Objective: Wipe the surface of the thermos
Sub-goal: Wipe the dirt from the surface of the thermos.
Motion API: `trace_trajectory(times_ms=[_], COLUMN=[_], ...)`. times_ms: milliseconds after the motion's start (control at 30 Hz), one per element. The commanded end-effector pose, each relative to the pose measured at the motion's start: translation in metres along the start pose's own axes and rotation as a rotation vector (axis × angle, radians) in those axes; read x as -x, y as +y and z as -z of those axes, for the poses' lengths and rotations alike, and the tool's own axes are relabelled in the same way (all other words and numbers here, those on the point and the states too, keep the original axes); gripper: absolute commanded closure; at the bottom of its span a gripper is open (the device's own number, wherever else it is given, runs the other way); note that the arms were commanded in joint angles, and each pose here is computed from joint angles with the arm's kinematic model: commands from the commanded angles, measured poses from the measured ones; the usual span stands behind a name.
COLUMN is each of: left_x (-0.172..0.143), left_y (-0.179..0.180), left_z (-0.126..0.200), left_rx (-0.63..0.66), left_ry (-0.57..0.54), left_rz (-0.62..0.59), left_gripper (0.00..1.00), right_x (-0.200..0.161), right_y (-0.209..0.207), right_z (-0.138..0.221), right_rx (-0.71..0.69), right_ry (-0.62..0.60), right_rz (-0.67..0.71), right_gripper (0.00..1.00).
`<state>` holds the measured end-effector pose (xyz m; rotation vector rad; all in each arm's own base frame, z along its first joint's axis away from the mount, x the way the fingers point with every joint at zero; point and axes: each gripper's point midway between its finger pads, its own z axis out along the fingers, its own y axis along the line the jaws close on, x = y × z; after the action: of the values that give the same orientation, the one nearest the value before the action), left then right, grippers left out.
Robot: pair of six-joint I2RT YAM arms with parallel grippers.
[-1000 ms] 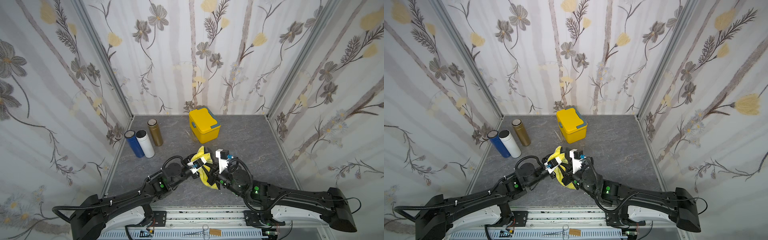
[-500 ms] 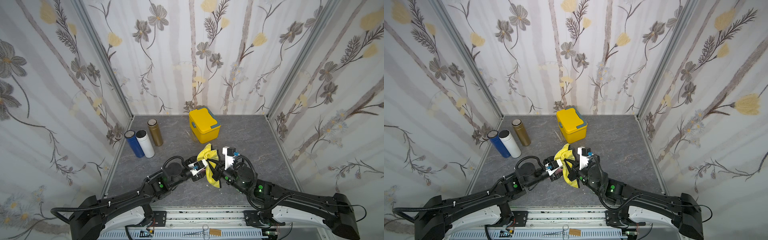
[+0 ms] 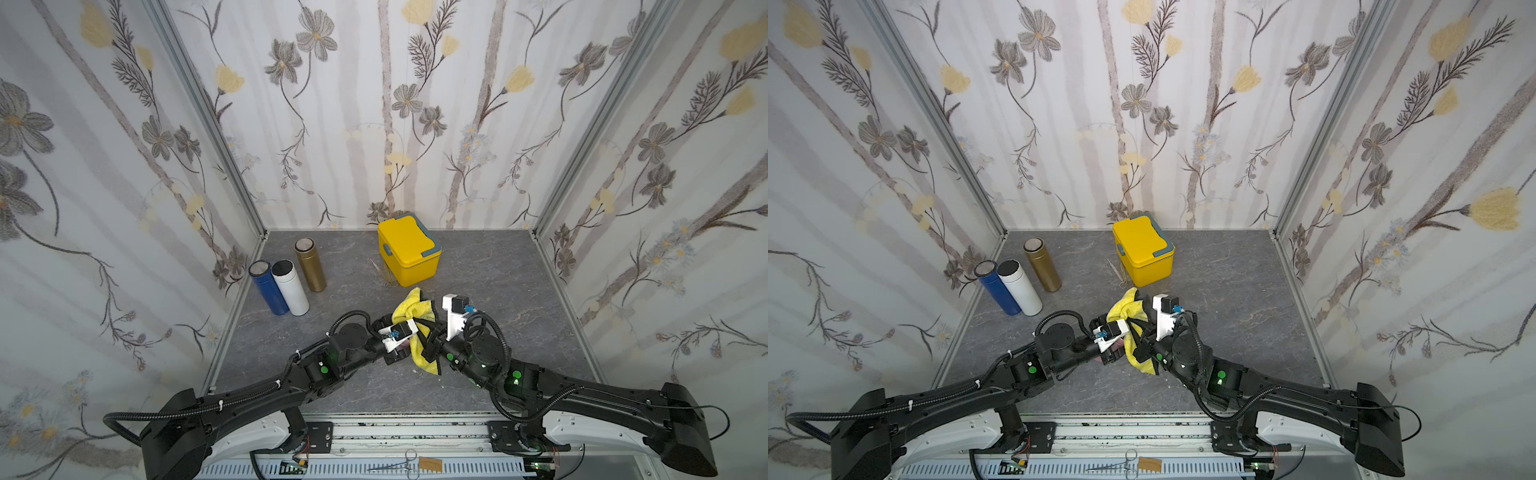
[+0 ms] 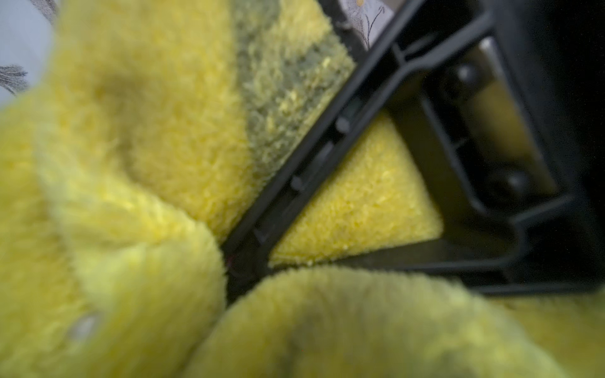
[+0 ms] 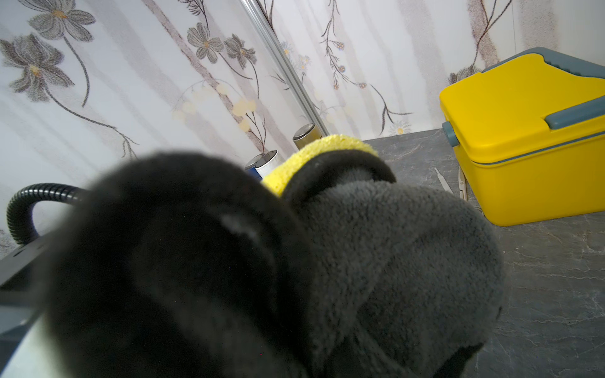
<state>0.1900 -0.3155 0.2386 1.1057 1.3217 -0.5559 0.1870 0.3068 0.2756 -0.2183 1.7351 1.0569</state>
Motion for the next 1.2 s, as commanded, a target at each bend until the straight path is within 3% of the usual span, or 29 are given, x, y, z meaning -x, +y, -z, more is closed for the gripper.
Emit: trace_trajectory(times_ms=[0, 133, 267, 467, 567, 700, 800, 900, 1100, 1167], left_x=[0.072, 0.075, 0.072, 0.076, 0.078, 0.077, 0.077, 0.073, 0.079, 0.079], left_y=[0.013, 0.044, 0.052, 0.004, -0.003, 0.019, 0.045, 0.056, 0.007, 0.001], left_z=[0.009, 0.016, 0.017, 0.012, 0.012, 0.013, 0.016, 0.018, 0.015, 0.015], left_rx=[0.045, 0.194, 0.223, -0.038, -0.072, 0.053, 0.174, 0.212, -0.064, -0.095], left_ry=[-0.27, -0.279, -0.276, -0.304, -0.304, -0.29, -0.288, -0.289, -0.32, -0.319], left_rz=[-0.038, 0.031, 0.046, -0.023, -0.026, 0.009, 0.067, 0.088, 0.02, 0.012], left_gripper=[1.0, 1.0, 1.0, 1.0, 1.0, 1.0, 1.0, 1.0, 1.0, 1.0], right_x=[-0.031, -0.036, -0.037, -0.032, -0.03, -0.03, -0.033, -0.035, -0.023, -0.022], right_y=[-0.022, -0.003, -0.001, -0.013, -0.018, -0.022, -0.004, 0.005, -0.016, -0.019], right_z=[0.002, 0.002, 0.001, 0.0, 0.001, 0.002, 0.002, 0.003, 0.001, 0.002], right_rx=[-0.069, 0.02, 0.024, -0.038, -0.063, -0.07, 0.018, 0.035, -0.063, -0.071], right_ry=[0.116, 0.148, 0.151, 0.131, 0.122, 0.12, 0.145, 0.149, 0.108, 0.103], right_rz=[0.042, 0.061, 0.068, 0.074, 0.075, 0.074, 0.091, 0.116, 0.093, 0.081], right_gripper=[1.0, 1.0, 1.0, 1.0, 1.0, 1.0, 1.0, 1.0, 1.0, 1.0])
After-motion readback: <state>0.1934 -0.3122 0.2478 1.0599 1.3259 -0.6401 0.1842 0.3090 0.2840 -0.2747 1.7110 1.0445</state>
